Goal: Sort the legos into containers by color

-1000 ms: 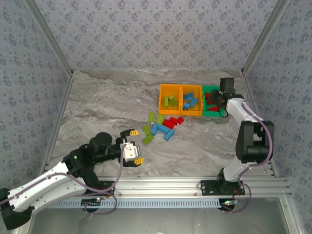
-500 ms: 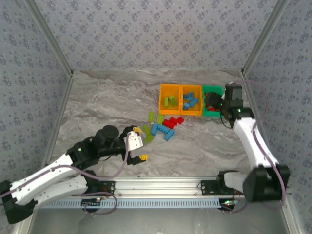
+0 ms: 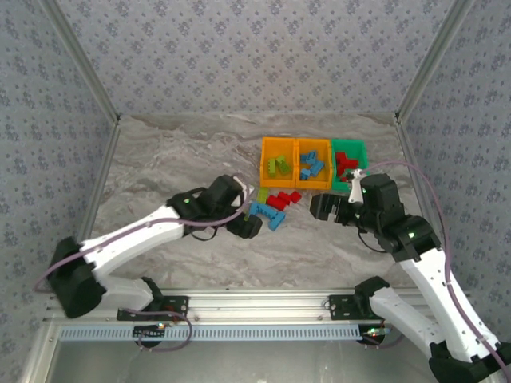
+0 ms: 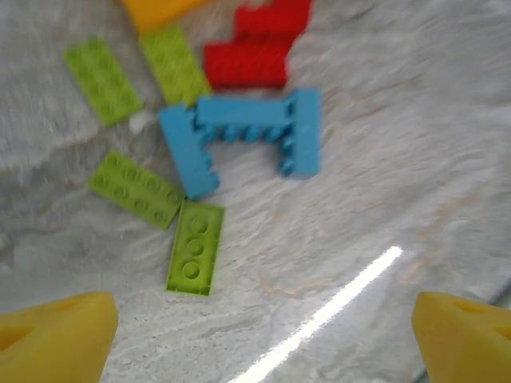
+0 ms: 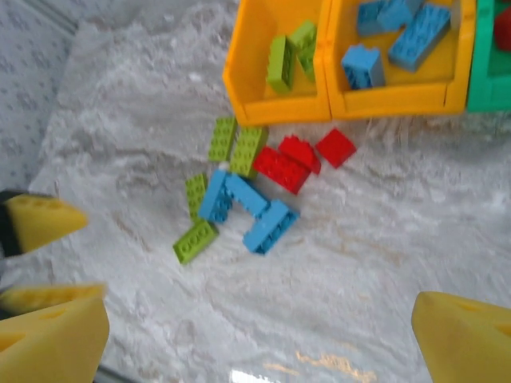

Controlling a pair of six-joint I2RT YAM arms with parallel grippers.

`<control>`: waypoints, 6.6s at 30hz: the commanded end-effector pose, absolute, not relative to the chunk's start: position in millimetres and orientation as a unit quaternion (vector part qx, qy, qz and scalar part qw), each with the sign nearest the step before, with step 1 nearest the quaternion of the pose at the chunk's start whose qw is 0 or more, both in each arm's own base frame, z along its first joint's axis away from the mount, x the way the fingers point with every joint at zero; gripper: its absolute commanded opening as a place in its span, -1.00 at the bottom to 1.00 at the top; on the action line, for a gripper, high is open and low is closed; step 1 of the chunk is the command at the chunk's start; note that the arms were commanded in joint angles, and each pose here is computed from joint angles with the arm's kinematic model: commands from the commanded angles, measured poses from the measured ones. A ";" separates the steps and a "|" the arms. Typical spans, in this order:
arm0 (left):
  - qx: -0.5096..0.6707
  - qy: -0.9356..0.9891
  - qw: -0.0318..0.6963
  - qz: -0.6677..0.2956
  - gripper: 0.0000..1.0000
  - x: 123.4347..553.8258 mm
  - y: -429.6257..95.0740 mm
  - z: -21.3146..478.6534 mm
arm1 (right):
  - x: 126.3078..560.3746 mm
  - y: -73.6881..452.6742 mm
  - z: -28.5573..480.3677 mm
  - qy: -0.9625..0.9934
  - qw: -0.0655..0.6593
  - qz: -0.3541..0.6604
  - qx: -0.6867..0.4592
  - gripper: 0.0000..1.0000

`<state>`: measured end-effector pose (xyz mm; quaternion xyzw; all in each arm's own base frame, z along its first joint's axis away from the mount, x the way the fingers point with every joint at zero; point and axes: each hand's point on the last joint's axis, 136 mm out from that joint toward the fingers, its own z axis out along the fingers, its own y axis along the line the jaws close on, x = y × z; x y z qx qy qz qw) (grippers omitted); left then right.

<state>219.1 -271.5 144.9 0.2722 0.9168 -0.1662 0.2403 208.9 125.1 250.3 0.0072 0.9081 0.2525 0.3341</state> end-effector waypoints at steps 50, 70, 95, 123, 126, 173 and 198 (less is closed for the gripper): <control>0.231 0.919 0.307 -0.084 -0.21 419.7 -374.4 138.8 | 197.7 143.2 271.2 0.899 0.328 0.289 -0.034 1.00; 0.394 0.773 0.468 -0.168 0.10 225.2 -296.0 276.7 | 231.5 167.9 183.5 0.936 0.270 0.221 0.051 1.00; 0.696 0.586 0.401 -0.107 0.99 121.1 -235.0 169.3 | 269.9 244.7 21.4 0.976 0.191 0.082 0.068 0.50; 0.662 0.552 0.491 -0.124 0.99 131.6 -239.3 182.8 | 340.1 116.0 173.0 0.917 0.390 0.070 0.054 -0.50; 0.663 0.556 0.489 -0.110 0.99 134.2 -235.6 179.2 | 383.5 111.1 163.6 0.925 0.370 0.071 0.056 -0.48; 0.226 0.951 0.203 -0.049 0.23 292.2 -306.7 74.3 | 204.1 115.0 200.9 0.941 0.301 0.153 -0.005 0.77; 0.218 0.944 0.237 -0.078 -0.53 287.5 -305.3 102.0 | 196.3 158.3 218.2 0.918 0.289 0.269 -0.044 0.80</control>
